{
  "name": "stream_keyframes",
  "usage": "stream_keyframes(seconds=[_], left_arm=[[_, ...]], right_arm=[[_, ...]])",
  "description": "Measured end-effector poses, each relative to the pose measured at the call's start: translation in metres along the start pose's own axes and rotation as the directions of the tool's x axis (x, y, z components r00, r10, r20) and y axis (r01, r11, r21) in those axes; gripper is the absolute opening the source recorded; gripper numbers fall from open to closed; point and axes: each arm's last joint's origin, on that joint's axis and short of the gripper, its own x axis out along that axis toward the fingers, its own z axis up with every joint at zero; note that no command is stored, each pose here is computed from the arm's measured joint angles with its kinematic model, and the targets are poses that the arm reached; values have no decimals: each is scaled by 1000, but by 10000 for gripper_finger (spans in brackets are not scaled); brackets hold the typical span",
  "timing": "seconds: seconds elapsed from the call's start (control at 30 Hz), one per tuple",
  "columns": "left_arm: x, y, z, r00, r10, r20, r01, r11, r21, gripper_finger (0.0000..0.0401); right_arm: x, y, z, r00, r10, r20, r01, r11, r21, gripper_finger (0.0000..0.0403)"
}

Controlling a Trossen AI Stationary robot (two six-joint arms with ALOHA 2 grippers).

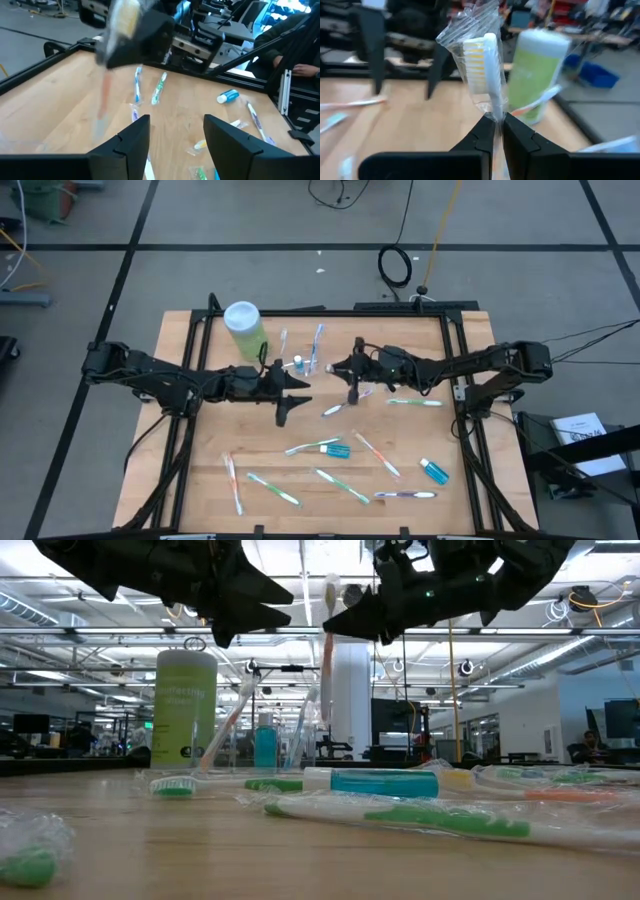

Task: Pick & Place toothbrushing station
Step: Put the orange toothbrush into the transparent organizer

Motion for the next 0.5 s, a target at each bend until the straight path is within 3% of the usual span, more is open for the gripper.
stream_keyframes(seconds=[0.13,0.3,0.5], left_arm=[[0,0,0,1000,10,3,-10,1000,0,180],[0,1,0,1000,18,5,-18,1000,-4,171],[0,0,0,1000,18,5,-18,1000,-4,166]], right_arm=[[6,-2,-1,998,-14,67,13,1000,1,17],[15,-9,-4,984,-48,171,62,995,-75,18],[23,-28,-15,967,-117,226,123,992,-13,18]])
